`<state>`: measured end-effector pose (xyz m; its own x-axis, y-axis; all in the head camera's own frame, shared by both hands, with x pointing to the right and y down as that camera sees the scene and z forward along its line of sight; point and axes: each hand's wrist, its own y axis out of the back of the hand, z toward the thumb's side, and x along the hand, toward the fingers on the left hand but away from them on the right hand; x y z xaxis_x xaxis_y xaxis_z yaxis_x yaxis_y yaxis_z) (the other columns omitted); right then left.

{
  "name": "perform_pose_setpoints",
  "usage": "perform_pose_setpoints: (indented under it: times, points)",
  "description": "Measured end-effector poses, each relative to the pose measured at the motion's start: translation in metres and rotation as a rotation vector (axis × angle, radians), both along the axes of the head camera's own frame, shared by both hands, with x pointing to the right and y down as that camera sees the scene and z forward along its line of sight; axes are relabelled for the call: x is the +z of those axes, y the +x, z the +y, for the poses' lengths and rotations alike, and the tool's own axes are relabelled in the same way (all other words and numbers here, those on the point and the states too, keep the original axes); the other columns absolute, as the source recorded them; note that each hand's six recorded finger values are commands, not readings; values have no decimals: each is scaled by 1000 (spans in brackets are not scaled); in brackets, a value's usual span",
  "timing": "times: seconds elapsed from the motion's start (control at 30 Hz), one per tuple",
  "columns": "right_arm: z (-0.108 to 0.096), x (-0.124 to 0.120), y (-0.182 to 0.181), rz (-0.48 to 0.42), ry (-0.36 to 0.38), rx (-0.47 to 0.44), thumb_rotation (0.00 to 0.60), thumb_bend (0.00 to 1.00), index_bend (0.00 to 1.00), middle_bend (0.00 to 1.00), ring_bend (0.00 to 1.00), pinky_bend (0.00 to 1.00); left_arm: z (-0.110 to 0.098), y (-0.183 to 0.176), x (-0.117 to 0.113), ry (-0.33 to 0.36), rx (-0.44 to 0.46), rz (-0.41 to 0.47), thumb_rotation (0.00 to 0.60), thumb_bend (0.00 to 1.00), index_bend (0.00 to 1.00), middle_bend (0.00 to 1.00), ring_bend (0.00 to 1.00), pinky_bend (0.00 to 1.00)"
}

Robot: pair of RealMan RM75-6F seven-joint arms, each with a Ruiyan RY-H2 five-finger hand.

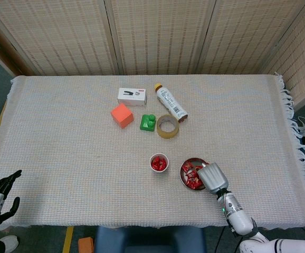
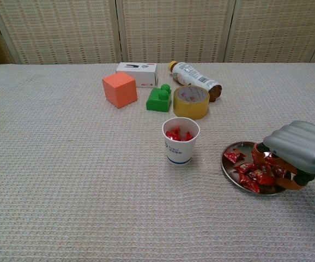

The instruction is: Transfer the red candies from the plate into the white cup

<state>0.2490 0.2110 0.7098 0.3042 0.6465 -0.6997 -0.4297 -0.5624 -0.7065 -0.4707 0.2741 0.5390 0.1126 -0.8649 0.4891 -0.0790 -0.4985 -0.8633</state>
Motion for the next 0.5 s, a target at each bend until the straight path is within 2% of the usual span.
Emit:
perform_pose_setpoints:
  times: [0.33,0.5]
  points:
    - [3,5,-4,18,2,-16,600,228,526,791,741,987,0,0,-1,4,6,8,600,527,14,152,210,275]
    - [3,7,-6,23,4,-17,600,307,561,791,743,987,0,0,-2,6,6,10,600,533,9,152,210,275]
